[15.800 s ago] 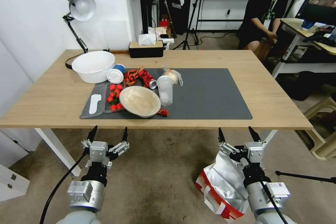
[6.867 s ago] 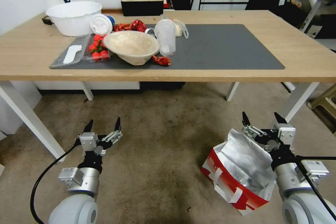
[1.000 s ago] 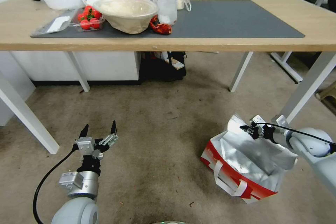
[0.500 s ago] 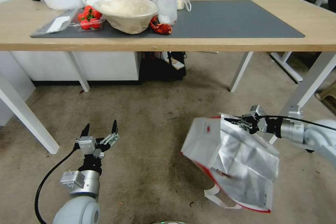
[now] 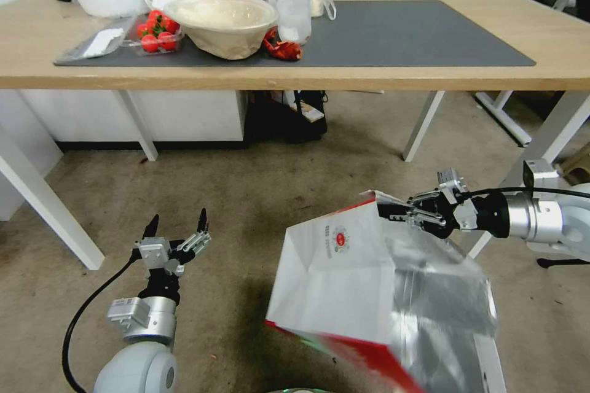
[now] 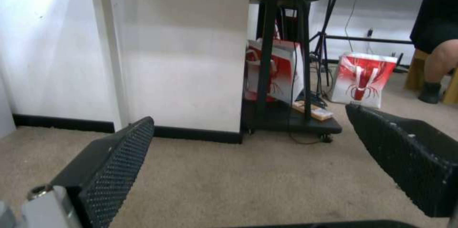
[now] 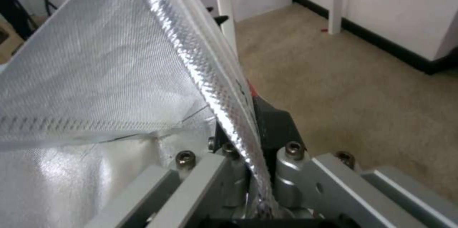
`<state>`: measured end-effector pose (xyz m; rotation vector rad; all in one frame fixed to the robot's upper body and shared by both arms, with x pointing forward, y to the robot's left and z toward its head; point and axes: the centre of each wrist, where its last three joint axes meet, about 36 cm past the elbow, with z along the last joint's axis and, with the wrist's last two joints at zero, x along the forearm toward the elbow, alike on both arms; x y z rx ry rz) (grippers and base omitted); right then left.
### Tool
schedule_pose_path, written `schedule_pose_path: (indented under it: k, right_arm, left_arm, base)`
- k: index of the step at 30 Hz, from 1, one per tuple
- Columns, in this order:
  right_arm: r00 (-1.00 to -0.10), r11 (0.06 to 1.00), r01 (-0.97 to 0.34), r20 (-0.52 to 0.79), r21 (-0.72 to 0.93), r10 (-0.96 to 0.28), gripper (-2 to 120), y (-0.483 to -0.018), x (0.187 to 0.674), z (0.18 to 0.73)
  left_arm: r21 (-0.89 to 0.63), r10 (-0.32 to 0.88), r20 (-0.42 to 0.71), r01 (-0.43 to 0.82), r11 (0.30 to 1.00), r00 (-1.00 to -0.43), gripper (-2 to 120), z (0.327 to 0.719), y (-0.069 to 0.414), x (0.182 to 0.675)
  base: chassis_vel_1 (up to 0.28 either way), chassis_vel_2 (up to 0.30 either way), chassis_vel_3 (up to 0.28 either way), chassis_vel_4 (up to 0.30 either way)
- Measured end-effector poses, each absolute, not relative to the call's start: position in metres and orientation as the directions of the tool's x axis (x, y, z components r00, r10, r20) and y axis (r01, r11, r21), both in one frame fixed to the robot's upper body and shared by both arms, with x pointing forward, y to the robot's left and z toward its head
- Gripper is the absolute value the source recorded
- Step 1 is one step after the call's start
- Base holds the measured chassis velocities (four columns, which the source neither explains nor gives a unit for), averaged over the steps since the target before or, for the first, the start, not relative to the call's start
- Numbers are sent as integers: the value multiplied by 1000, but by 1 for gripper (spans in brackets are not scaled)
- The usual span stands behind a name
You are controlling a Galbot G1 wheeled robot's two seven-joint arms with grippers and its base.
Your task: Pick up the food delivery bag from the floor and place it on the table.
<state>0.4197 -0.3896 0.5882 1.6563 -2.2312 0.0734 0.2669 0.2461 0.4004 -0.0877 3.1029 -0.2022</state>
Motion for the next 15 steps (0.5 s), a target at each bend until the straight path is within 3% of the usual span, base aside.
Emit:
schedule_pose_path:
  k: [15]
  right_arm:
    - [-229,303,-939,360,163,-904,0,-368,405,619]
  left_arm:
    - [-134,-43,-39,-38,990,-998,100,401,244,268]
  base:
    - [0,0,0,0]
